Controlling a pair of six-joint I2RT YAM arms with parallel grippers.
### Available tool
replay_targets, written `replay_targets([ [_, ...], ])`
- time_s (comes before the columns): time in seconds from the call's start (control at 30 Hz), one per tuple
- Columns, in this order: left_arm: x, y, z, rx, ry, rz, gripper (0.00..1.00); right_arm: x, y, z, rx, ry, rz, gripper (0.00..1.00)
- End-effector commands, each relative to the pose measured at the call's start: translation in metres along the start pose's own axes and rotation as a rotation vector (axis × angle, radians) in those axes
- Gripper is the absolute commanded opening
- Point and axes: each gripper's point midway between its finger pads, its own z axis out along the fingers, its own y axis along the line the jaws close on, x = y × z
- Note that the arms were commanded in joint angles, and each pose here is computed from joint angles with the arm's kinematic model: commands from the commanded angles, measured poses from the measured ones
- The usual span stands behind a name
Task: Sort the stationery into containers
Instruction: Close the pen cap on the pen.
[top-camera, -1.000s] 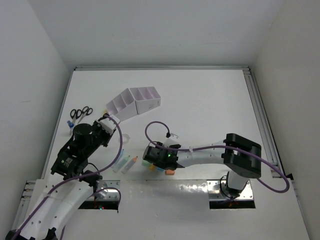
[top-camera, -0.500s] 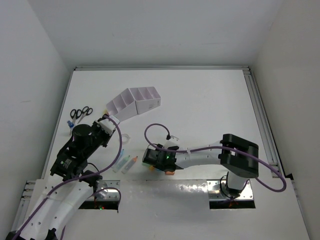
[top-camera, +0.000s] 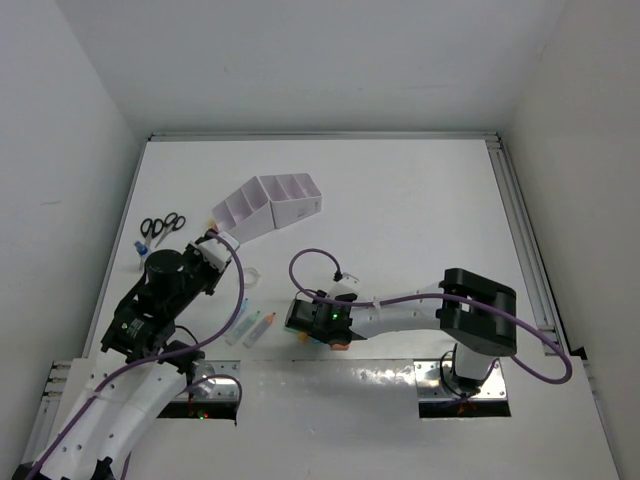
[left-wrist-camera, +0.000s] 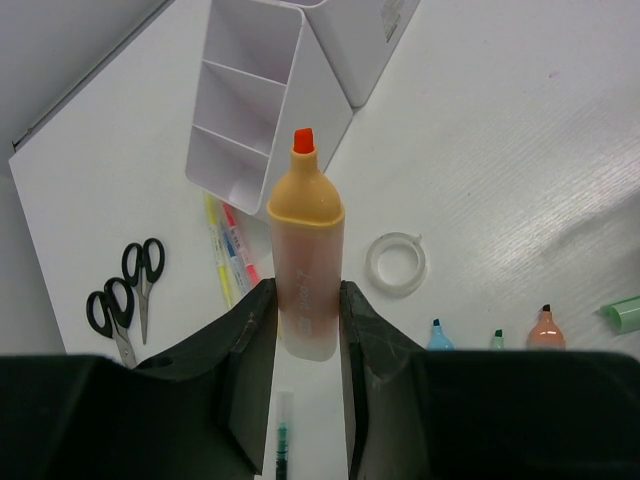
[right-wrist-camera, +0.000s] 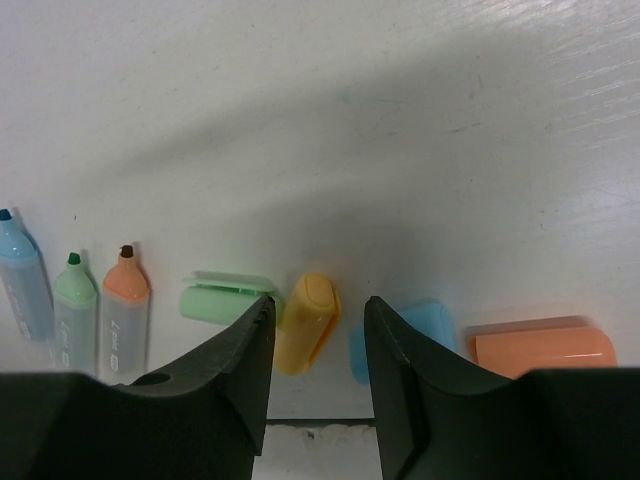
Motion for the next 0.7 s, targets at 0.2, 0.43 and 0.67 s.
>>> replay_targets([
  [0.2,-0.0134,0.0029,0.0051,-0.008,-0.046,-0.002,0.00,0.0078,0.0047,0.0044,0.007,0.014,-0.003,0.39],
  [0.43,-0.0141,0.0042,0.0049,-0.013,-0.047,0.005,0.00,0.0069,0.0046,0.0057,0.002,0.007,0.010,0.31],
  [0.67,-0.0175,0.0033,0.0053,-0.005,-0.062,0.006,0.00,-0.0020,0.0076,0.0030,-0.008,-0.024,0.004,0.10],
])
